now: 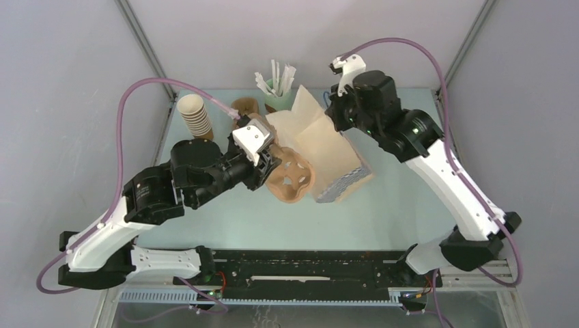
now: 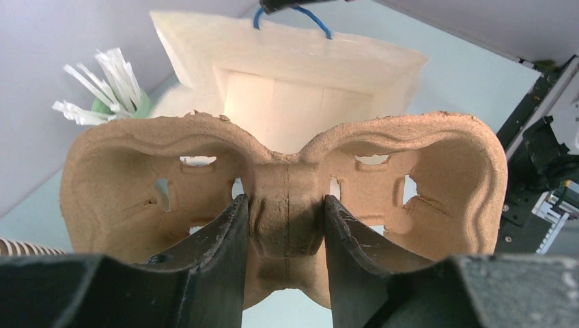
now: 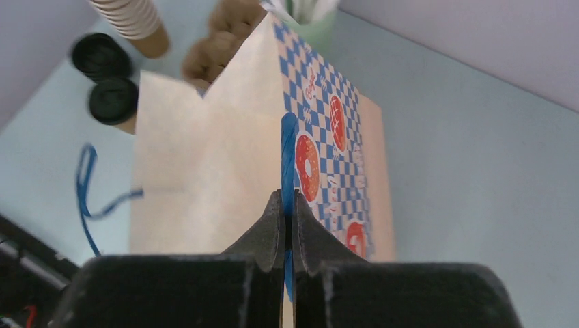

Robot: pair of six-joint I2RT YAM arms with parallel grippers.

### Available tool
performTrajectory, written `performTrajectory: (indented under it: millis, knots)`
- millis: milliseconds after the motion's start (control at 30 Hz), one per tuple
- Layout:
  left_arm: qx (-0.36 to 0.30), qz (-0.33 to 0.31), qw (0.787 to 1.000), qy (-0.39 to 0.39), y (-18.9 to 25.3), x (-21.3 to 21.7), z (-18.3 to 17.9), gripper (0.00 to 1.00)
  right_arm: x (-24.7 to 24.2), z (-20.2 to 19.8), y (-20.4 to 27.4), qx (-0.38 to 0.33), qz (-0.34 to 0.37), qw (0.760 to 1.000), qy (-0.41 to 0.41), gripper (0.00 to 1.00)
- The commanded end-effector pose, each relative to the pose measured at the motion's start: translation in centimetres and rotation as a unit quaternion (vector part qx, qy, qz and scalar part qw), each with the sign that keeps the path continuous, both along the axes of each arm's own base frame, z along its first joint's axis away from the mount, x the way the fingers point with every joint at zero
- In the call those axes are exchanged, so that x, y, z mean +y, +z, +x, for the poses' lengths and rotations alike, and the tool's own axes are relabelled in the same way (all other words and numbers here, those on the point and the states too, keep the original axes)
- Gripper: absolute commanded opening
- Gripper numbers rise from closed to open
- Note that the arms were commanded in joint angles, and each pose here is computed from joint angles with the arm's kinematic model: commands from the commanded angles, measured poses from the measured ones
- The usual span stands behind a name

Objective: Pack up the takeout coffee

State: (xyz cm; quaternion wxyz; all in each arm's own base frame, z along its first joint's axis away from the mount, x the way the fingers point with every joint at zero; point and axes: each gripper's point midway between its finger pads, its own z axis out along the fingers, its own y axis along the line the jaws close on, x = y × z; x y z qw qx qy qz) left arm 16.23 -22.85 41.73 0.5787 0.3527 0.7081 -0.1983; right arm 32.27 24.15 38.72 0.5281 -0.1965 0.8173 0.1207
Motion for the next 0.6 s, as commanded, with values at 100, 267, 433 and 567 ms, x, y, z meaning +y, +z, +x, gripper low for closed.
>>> performTrajectory:
  millis: [100,267,433,567]
  knots:
    - [-0.026,-0.042,0.998,-0.031,3.7,-2.8,0.9,0.36,2.4,-4.2,2.6,-0.030,0.063,0.990,0.126,0.00]
    - [0.021,-0.085,0.994,-0.058,3.8,-6.0,0.5,0.35,2.8,-5.8,2.2,-0.023,0.077,0.985,0.150,0.00]
    - [0.062,-0.129,0.986,-0.088,2.9,-8.5,-0.4,0.33,3.0,-6.7,2.2,-0.028,0.087,0.984,0.151,0.00]
    - [0.084,-0.137,0.982,-0.097,1.0,-9.0,-0.9,0.33,3.0,-7.3,2.5,-0.030,0.101,0.983,0.153,0.00]
